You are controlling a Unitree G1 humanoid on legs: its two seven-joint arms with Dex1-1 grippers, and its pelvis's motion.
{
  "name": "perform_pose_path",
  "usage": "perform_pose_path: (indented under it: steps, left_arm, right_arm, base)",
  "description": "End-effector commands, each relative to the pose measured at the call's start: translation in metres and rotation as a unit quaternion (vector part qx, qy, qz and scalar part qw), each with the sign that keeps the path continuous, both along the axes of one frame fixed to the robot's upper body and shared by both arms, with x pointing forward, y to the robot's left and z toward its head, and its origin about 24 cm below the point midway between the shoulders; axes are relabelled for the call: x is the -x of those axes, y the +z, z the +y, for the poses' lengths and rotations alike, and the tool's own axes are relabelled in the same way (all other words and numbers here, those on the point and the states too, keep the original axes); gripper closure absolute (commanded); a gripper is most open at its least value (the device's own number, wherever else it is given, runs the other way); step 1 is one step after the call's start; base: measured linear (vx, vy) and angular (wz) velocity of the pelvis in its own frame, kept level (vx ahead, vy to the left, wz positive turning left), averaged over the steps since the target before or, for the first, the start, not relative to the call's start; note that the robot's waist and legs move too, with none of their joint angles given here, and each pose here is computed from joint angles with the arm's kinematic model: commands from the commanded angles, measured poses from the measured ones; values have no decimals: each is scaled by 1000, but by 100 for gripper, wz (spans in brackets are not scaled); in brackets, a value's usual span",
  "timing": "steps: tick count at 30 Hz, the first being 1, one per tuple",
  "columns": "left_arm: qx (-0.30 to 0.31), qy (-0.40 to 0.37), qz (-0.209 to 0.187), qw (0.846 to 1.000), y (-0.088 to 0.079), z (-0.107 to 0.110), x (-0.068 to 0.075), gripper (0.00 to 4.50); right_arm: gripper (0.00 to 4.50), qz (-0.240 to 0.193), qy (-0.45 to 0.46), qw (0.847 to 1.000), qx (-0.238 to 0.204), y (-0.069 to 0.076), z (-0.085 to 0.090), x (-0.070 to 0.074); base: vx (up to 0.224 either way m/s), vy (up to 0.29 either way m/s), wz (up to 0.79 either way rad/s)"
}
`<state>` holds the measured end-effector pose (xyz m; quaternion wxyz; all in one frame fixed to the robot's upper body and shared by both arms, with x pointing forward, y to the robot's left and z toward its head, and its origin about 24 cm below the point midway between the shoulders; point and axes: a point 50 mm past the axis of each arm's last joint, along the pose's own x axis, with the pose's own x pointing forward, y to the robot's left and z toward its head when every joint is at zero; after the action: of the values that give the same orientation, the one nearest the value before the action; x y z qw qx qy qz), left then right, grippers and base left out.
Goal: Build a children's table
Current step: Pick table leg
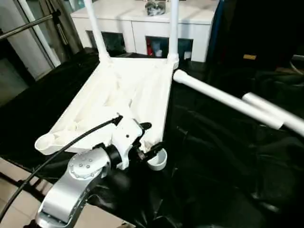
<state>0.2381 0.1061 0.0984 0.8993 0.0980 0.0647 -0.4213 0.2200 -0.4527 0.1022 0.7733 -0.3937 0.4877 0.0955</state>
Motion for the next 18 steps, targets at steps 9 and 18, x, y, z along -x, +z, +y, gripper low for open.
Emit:
perform_pose_path:
  steps: [9, 18]
  left_arm:
    - [-6, 2, -11, 1000, 0, 0, -6, 91]
    - [-10, 7, -16, 1000, 1, 4, -6, 91]
  right_arm:
    - [267, 37, 135, 983, -118, -33, 69, -16]
    - [268, 80, 253, 961, -83, -1, 114, -21]
  base:
    - [0, 0, 0]
    - [0, 0, 0]
